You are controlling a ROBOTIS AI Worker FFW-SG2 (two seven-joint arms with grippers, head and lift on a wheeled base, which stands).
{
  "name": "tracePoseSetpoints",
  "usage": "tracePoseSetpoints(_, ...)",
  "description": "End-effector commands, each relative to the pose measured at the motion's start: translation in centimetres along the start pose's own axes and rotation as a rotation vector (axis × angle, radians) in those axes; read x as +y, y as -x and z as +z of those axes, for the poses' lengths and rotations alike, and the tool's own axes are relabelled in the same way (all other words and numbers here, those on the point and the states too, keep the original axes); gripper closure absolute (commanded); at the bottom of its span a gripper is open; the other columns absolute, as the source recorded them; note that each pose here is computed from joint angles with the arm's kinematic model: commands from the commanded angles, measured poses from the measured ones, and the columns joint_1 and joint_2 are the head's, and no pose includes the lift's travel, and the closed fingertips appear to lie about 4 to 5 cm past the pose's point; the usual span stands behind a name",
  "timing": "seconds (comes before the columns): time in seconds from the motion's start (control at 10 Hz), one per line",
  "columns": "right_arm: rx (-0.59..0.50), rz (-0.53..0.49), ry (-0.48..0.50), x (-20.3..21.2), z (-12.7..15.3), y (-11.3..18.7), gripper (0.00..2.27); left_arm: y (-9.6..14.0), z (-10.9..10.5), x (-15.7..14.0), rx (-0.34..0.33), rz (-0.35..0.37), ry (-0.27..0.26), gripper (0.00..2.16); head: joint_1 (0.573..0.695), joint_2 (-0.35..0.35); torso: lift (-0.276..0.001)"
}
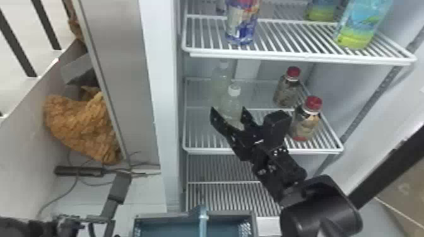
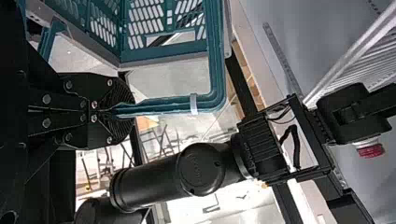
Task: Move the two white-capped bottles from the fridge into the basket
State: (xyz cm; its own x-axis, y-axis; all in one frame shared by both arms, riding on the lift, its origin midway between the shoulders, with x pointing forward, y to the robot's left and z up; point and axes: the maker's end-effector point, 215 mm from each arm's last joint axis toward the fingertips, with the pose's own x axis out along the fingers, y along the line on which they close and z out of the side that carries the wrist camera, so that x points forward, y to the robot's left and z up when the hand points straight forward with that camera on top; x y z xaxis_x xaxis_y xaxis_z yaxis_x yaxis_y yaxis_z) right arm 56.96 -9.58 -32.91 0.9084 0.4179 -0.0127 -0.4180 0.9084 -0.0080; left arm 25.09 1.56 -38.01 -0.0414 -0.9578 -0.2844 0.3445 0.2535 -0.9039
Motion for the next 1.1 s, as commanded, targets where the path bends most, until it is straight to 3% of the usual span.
tracePoseSetpoints(0.0,-0.016,-0.002,0.000,-0.3,0.9,0.1,0.84,0.0,0.0,0.0,0.001,0.000,0.000,1.17,0.695,-0.110,-0.260)
tracePoseSetpoints(0.4,-0.014,0.015,0.000,0.0,2.8,1.7,0.84,0.0,0.0,0.0,-0.001,-0.001,0.000,1.17,0.695,-0.115,-0.260)
tracePoseSetpoints(1.0,0.006,-0.026,-0.048,-0.9,3.9,8.7,0.84,0.2,0.2,0.1,-0.006,0.004,0.001,1.17,0.695,-0.160,-0.260)
